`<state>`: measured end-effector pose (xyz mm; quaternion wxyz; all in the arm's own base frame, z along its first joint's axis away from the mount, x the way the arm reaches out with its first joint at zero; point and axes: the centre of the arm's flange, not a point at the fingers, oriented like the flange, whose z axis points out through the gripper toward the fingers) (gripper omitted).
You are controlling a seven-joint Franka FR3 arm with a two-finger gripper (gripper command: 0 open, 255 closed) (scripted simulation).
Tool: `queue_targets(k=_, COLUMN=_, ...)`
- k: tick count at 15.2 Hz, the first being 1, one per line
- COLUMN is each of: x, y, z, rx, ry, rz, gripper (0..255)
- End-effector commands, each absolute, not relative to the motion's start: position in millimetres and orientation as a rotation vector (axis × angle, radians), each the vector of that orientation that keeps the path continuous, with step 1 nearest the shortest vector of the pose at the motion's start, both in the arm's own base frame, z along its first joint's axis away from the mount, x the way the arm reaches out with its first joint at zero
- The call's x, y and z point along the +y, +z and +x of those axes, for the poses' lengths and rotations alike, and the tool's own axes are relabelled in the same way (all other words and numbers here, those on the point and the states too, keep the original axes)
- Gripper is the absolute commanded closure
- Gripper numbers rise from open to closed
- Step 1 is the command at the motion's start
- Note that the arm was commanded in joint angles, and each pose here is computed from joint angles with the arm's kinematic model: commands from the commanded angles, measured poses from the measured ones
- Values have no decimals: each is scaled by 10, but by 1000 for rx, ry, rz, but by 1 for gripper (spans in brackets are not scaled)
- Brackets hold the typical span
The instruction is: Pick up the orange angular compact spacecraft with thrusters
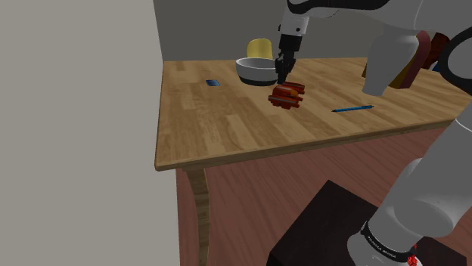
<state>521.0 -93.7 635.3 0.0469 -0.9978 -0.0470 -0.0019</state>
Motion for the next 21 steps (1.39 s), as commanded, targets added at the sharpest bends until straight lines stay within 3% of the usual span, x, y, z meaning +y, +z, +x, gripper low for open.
queue_targets(k=1, x=-934, y=6351, z=5210, rx=-144, ry=-5, rz=-3044, gripper=255)
queue_targets(k=21, x=-937, y=7157, z=5214, rx=-144, ry=-5, rz=-3044, gripper=255)
